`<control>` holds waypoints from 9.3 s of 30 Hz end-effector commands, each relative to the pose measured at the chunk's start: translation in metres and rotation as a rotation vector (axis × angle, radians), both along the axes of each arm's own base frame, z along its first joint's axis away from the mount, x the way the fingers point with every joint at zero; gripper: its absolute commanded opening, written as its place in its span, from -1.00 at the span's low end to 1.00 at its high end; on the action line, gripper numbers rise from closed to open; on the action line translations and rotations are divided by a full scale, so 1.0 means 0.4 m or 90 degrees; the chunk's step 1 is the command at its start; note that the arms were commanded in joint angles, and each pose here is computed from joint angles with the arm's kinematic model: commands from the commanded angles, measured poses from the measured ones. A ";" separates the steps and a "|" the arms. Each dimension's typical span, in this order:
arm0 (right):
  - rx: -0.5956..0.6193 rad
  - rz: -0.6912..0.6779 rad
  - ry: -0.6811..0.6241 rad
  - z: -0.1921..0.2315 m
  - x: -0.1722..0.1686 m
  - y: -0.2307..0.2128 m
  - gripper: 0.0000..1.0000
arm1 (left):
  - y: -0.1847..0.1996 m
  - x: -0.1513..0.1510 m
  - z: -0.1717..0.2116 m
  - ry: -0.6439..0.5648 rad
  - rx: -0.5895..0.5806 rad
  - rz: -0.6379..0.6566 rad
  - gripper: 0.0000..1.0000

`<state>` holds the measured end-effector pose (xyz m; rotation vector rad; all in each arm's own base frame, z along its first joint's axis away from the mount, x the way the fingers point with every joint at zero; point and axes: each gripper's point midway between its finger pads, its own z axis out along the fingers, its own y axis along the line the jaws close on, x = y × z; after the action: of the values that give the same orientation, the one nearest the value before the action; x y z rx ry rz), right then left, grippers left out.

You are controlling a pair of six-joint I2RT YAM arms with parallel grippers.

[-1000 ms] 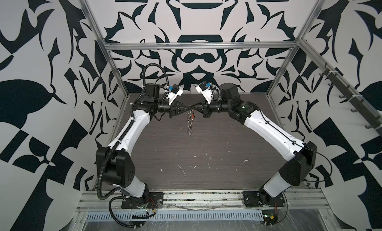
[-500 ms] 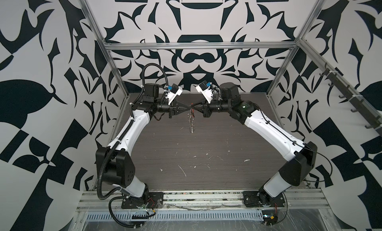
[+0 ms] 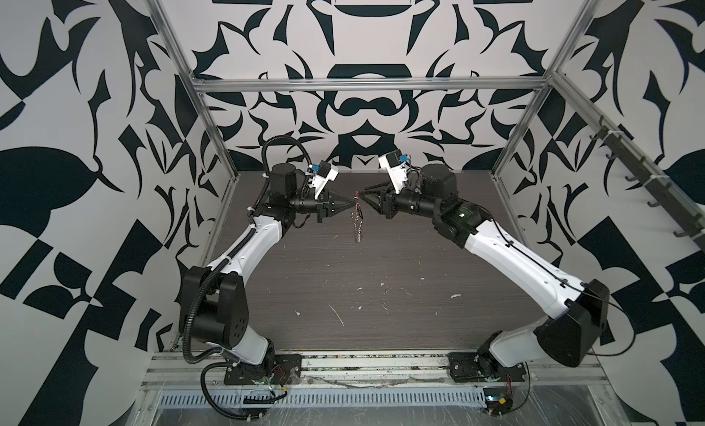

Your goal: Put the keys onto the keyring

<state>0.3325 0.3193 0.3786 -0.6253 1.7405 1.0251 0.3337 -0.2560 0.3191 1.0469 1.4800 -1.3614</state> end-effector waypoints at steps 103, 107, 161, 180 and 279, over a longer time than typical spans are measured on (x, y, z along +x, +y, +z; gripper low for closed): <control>0.015 -0.032 0.043 -0.023 0.015 -0.049 -1.00 | 0.026 0.004 0.174 -0.046 -0.215 0.048 -1.00; 0.017 -0.024 0.050 -0.028 0.014 -0.043 -1.00 | 0.026 0.004 0.178 -0.048 -0.215 0.048 -1.00; -0.043 -0.239 0.117 -0.200 -0.061 -0.335 -0.27 | -0.170 0.035 -0.509 0.119 0.157 0.120 -0.98; -0.084 -0.348 0.112 -0.252 -0.059 -0.417 -0.26 | -0.120 0.015 -0.592 0.162 0.227 0.173 0.99; -0.357 -0.774 -0.072 -0.714 0.107 -0.809 1.00 | 0.705 0.126 -0.526 -0.030 0.320 1.097 0.98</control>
<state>0.3695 -0.0066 0.0775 0.1076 1.8912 -0.3549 0.3784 0.0281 0.0955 -0.1664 1.8996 0.3586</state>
